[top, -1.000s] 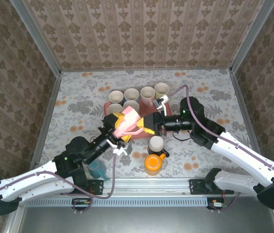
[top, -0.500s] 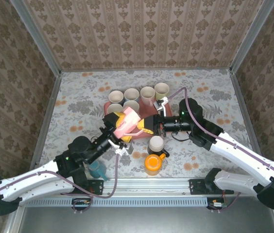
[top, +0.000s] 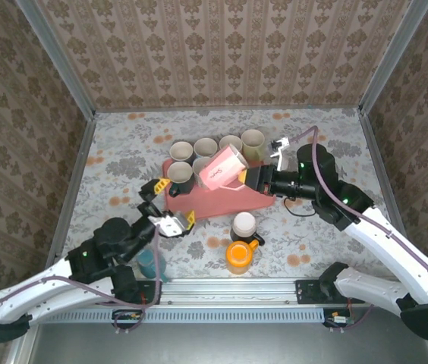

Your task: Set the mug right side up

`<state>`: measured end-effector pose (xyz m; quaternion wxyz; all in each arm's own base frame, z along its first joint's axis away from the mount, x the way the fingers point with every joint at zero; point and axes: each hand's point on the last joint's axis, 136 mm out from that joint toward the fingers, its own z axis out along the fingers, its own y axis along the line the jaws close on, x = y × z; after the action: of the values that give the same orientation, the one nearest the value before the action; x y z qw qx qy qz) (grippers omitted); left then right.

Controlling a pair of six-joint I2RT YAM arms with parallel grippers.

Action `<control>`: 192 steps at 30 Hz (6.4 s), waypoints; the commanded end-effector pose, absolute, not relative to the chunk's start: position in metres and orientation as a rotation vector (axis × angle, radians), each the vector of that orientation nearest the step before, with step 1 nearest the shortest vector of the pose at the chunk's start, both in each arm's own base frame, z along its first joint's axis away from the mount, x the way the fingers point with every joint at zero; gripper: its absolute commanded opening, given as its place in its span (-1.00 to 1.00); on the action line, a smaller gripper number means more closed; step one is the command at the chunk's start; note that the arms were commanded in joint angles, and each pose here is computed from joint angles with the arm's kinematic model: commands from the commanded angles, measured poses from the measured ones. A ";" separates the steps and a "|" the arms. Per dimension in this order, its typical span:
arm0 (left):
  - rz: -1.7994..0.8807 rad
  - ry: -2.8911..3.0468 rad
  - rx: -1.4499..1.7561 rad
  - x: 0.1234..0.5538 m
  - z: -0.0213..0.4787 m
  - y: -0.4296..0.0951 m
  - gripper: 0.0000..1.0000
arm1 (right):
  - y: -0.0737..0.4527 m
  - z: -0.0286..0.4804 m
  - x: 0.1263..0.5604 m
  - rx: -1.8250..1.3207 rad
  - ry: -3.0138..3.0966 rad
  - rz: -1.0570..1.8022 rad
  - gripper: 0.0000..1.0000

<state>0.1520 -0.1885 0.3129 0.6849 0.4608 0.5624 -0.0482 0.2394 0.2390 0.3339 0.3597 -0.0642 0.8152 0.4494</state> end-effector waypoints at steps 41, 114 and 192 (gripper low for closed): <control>-0.590 1.555 0.764 0.133 0.308 -0.174 1.00 | 0.238 0.131 0.370 -0.765 2.044 0.132 -1.00; 0.063 3.037 -0.887 0.068 0.083 -0.089 0.98 | 0.185 0.235 0.271 -0.375 2.048 0.280 0.49; -1.741 1.291 0.328 0.129 0.409 -0.235 -0.23 | 0.324 0.384 0.160 -0.770 1.571 1.639 0.12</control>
<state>0.1412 -0.2441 0.3785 0.4315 0.1229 0.5764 -0.6830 0.1664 0.3213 0.3582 0.3498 -0.2830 0.6422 0.6206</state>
